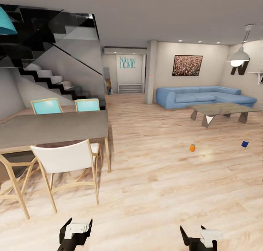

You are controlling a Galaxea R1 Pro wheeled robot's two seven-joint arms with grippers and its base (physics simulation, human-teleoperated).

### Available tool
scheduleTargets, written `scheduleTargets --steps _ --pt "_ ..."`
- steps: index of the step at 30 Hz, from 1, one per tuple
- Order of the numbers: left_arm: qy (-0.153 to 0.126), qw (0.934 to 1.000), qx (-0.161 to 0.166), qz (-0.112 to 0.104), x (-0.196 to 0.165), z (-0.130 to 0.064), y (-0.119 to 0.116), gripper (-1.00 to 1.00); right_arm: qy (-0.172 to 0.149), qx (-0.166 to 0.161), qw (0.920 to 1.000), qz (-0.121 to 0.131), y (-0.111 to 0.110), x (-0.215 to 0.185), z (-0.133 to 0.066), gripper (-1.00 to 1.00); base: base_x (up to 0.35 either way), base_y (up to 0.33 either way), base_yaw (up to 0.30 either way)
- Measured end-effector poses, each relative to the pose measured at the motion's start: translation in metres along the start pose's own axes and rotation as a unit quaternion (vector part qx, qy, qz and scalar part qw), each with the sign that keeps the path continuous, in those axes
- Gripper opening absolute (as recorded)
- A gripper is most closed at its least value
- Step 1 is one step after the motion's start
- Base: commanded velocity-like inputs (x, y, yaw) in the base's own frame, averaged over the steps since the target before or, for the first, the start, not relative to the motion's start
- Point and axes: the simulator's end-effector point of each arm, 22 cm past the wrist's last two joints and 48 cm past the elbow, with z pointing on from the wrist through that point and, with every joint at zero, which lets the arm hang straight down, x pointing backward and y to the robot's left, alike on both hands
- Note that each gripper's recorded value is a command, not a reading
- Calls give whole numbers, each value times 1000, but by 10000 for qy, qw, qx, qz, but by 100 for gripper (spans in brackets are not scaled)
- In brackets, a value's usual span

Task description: Put the three can of soda from the living room inside the tash can in the kitchen.

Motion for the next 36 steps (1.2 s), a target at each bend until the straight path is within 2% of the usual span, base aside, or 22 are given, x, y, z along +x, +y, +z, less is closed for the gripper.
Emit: scheduleTargets --steps 6,13,21,36 --pt "-3 10000 1 2 0 0 0 100 -11 7 10000 4 0 -1 0 100 194 256 -208" --pt "-13 10000 1 9 -1 0 0 100 -31 12 10000 5 -1 -2 0 100 251 30 -237" --pt "-34 10000 0 17 -3 0 0 100 -54 15 10000 6 -1 -4 -1 100 172 -205 -185" --pt "-34 10000 1 19 -3 -1 0 100 -71 25 10000 6 -3 -5 -1 100 109 -269 -20"
